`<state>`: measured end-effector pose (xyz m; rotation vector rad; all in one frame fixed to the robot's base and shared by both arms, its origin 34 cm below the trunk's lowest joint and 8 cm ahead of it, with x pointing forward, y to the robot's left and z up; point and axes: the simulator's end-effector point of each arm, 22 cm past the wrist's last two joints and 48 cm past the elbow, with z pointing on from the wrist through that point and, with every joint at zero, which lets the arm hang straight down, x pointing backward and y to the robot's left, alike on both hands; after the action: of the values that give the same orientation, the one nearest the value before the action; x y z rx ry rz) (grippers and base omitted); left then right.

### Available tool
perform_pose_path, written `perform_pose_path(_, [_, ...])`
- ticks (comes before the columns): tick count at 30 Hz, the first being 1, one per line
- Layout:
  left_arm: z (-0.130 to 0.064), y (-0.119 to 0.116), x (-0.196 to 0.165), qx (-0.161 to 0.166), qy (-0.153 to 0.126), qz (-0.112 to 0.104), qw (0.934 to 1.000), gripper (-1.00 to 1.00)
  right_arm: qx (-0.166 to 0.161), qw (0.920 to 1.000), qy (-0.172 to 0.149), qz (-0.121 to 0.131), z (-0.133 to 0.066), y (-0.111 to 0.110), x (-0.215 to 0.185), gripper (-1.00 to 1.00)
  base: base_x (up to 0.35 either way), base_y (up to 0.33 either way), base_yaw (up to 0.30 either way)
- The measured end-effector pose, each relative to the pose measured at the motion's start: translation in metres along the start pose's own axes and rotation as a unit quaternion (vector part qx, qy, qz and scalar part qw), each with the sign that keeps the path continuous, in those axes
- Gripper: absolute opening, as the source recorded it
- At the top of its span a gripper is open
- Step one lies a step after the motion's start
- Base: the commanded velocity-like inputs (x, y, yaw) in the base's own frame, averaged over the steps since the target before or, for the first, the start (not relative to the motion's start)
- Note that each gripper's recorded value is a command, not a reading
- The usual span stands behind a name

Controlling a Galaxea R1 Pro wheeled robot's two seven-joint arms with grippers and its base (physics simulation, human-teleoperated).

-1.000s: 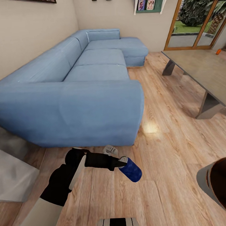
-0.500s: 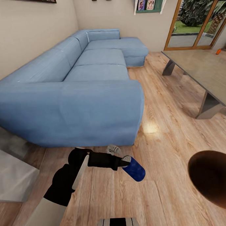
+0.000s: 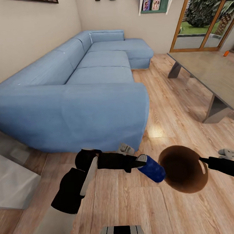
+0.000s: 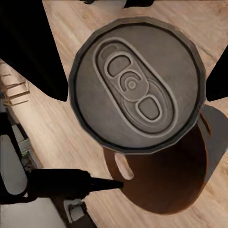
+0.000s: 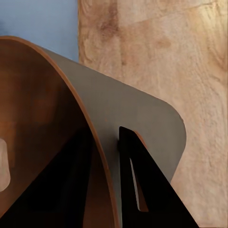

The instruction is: Put the three can of soda from the living room inside the tash can in the kitchen.

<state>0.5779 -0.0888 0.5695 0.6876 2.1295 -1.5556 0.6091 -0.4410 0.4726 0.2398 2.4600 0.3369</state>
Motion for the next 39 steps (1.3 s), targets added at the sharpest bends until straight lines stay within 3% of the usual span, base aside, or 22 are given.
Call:
perform_pose_path(3, [-0.004, -0.020, -0.014, 0.026, -0.020, 0.009, 0.9994, -1.00, 0.006, 1.0000, 0.003, -0.006, 0.006, 0.003, 0.003, -1.00, 0.000, 0.000, 0.000])
perform_pose_path(6, [-0.008, -0.039, -0.024, 0.063, -0.039, 0.004, 0.9973, -1.00, 0.002, 1.0000, 0.006, -0.007, 0.009, 0.008, 0.004, -1.00, 0.000, 0.000, 0.000])
perform_pose_path(11, [-0.009, -0.048, -0.030, 0.079, -0.048, 0.002, 0.9957, -1.00, 0.000, 0.9999, 0.010, -0.010, 0.013, 0.013, 0.009, -1.00, 0.000, 0.000, 0.000])
perform_pose_path(13, [-0.008, -0.051, -0.033, 0.081, -0.051, 0.001, 0.9954, -1.00, -0.012, 0.9997, 0.016, -0.010, 0.022, 0.028, 0.017, -1.00, 0.000, 0.000, 0.000])
perform_pose_path(17, [-0.005, -0.038, -0.033, 0.055, -0.052, 0.003, 0.9971, -1.00, -0.057, 0.9980, 0.028, 0.000, 0.034, 0.063, 0.029, -1.00, 0.000, 0.000, 0.000])
perform_pose_path(19, [-0.002, -0.017, -0.032, 0.011, -0.052, -0.001, 0.9986, -1.00, -0.058, 0.9979, 0.030, -0.003, 0.035, 0.065, 0.031, -1.00, 0.000, 0.000, 0.000])
perform_pose_path(23, [0.002, 0.010, -0.027, -0.036, -0.044, -0.015, 0.9983, -1.00, -0.052, 0.9981, 0.030, -0.011, 0.036, 0.063, 0.031, -1.00, 0.000, 0.000, 0.000])
perform_pose_path(26, [0.021, 0.019, -0.003, -0.060, -0.006, -0.017, 0.9980, -1.00, -0.065, 0.9975, 0.029, -0.003, 0.035, 0.069, 0.031, -1.00, 0.000, 0.000, 0.000])
perform_pose_path(29, [0.035, 0.016, 0.009, -0.043, 0.003, -0.033, 0.9985, -1.00, -0.074, 0.9968, 0.029, -0.011, 0.035, 0.073, 0.031, -1.00, 0.000, 0.000, 0.000])
perform_pose_path(34, [0.047, 0.029, 0.027, -0.041, 0.008, -0.054, 0.9977, -1.00, -0.130, 0.9911, 0.029, 0.000, 0.030, 0.097, 0.030, -1.00, 0.000, 0.000, 0.000])
perform_pose_path(39, [0.069, 0.024, 0.036, -0.043, 0.004, -0.078, 0.9960, -1.00, -0.132, 0.9907, 0.029, -0.010, 0.028, 0.097, 0.030, -1.00, 0.000, 0.000, 0.000])
